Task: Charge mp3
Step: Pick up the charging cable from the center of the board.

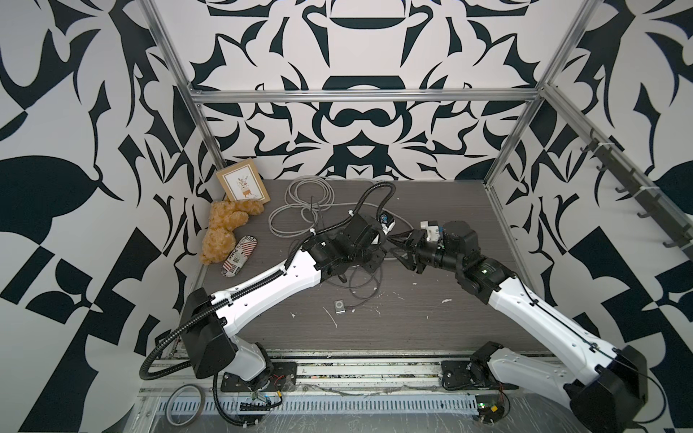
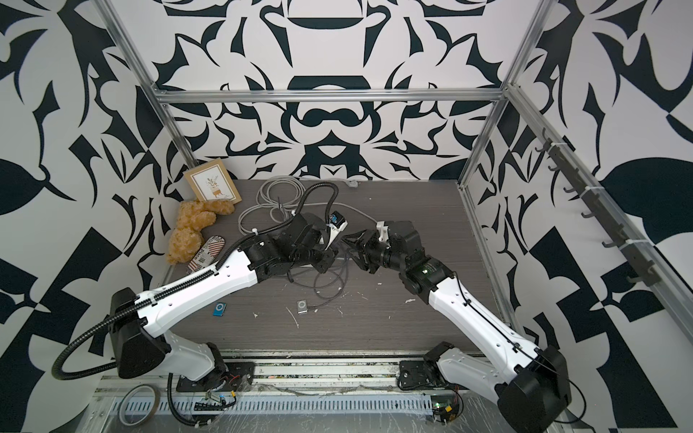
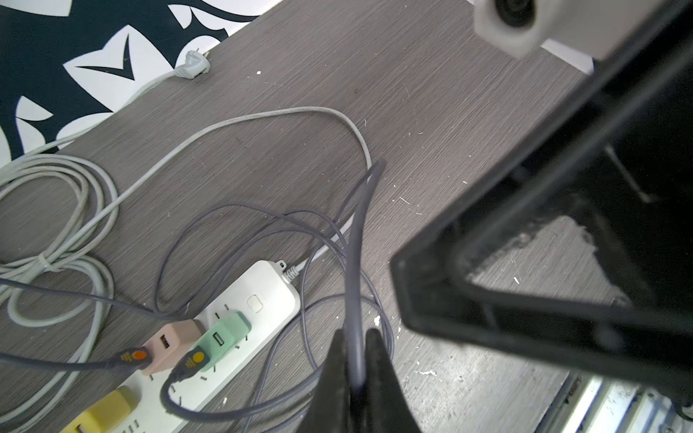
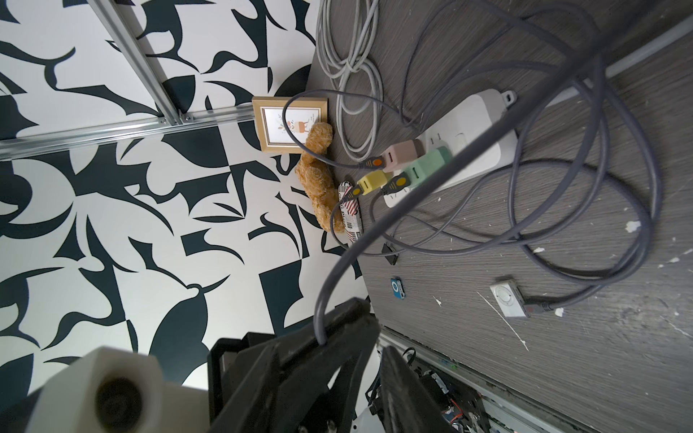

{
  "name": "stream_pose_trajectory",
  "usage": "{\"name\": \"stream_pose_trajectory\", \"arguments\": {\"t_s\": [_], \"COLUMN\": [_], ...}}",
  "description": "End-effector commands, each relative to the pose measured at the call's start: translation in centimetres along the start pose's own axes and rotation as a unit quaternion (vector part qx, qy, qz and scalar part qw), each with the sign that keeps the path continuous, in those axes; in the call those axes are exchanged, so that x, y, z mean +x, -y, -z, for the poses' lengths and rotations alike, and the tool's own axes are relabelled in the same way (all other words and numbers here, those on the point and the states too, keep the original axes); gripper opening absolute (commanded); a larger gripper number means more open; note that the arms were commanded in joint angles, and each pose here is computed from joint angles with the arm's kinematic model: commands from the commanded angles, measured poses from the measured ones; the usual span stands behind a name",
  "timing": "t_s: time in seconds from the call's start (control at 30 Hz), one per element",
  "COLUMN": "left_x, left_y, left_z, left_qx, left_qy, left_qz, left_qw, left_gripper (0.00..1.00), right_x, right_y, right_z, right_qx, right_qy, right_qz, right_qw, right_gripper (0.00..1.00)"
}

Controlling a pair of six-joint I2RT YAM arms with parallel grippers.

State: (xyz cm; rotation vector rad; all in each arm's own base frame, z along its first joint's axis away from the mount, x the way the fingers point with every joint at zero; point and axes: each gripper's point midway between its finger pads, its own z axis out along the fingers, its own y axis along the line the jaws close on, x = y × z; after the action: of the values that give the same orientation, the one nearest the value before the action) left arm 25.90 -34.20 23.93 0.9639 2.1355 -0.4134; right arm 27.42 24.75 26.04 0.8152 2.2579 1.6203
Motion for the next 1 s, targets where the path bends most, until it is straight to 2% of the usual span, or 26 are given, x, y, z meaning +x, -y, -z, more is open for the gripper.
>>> {"name": "stream_pose_trajectory", "arguments": {"t_s": [0.0, 0.13, 0.27, 0.3, 0.37, 0.4, 0.43, 0.53, 0.57, 0.6, 0.63, 0.67, 0.73, 0.8, 0.83, 0.9, 0.97], "left_x": [0.3, 0.2, 0.7, 0.8, 1.0, 1.0, 1.0, 0.2, -0.3, -0.8, -1.4, -2.1, -3.1, -4.2, -4.3, -4.2, -3.8], "left_y": [0.6, 0.9, 1.5, 1.6, 1.3, 1.0, 0.6, -0.6, -0.9, -1.2, -1.8, -2.2, -2.3, -1.5, -1.0, -0.7, -0.6], "left_z": [-0.3, -0.1, -0.1, -0.1, -0.2, -0.2, -0.2, 0.0, 0.3, 0.6, 1.2, 2.3, 5.0, 8.7, 10.3, 12.9, 14.4], "left_qx": [0.017, 0.021, 0.018, 0.015, -0.005, -0.016, -0.029, -0.067, -0.074, -0.083, -0.094, -0.095, -0.058, 0.005, 0.046, 0.111, 0.174], "left_qy": [0.003, 0.009, 0.009, 0.01, 0.013, 0.012, 0.013, 0.029, 0.039, 0.049, 0.061, 0.072, 0.093, 0.149, 0.179, 0.229, 0.262], "left_qz": [0.006, -0.001, -0.025, -0.031, -0.041, -0.044, -0.047, -0.057, -0.057, -0.054, -0.041, -0.012, 0.07, 0.172, 0.227, 0.343, 0.446], "left_qw": [1.0, 1.0, 0.999, 0.999, 0.999, 0.999, 0.998, 0.996, 0.995, 0.994, 0.993, 0.993, 0.992, 0.974, 0.956, 0.904, 0.838], "left_gripper": [0.0, 0.0, 0.0, 0.0, 0.0, 0.0, 0.0, 0.0, 0.03, 0.15, 0.4, 0.6, 0.8, 0.91, 0.94, 0.97, 0.97], "right_x": [-0.1, -0.5, -0.9, -0.8, -0.5, -0.4, -0.1, 0.6, 0.7, 0.6, 0.5, 0.1, -1.9, -3.9, -4.8, -5.8, -5.9], "right_y": [-3.0, -2.5, -3.3, -3.5, -3.6, -3.6, -3.5, -3.2, -3.4, -3.6, -4.1, -4.7, -6.6, -9.4, -11.4, -14.4, -17.6], "right_z": [-0.4, -1.7, -2.9, -3.1, -3.6, -3.6, -3.6, -3.5, -3.3, -3.1, -2.8, -2.5, -1.7, -0.7, -0.1, 0.7, 1.2], "right_qx": [-0.036, -0.027, -0.046, -0.047, -0.046, -0.046, -0.043, -0.038, -0.041, -0.045, -0.055, -0.065, -0.094, -0.135, -0.168, -0.216, -0.277], "right_qy": [-0.001, -0.005, -0.009, -0.014, -0.02, -0.022, -0.025, -0.03, -0.026, -0.022, -0.017, -0.008, 0.026, 0.066, 0.09, 0.125, 0.143], "right_qz": [0.016, 0.01, 0.009, 0.01, 0.008, 0.008, 0.006, 0.004, 0.006, 0.01, 0.02, 0.034, 0.072, 0.13, 0.166, 0.216, 0.255], "right_qw": [0.999, 1.0, 0.999, 0.999, 0.999, 0.999, 0.999, 0.999, 0.999, 0.999, 0.998, 0.997, 0.993, 0.98, 0.968, 0.944, 0.915], "right_gripper": [0.47, 0.47, 0.46, 0.42, 0.24, 0.14, 0.0, 0.0, 0.0, 0.0, 0.0, 0.0, 0.0, 0.0, 0.0, 0.0, 0.0]}}
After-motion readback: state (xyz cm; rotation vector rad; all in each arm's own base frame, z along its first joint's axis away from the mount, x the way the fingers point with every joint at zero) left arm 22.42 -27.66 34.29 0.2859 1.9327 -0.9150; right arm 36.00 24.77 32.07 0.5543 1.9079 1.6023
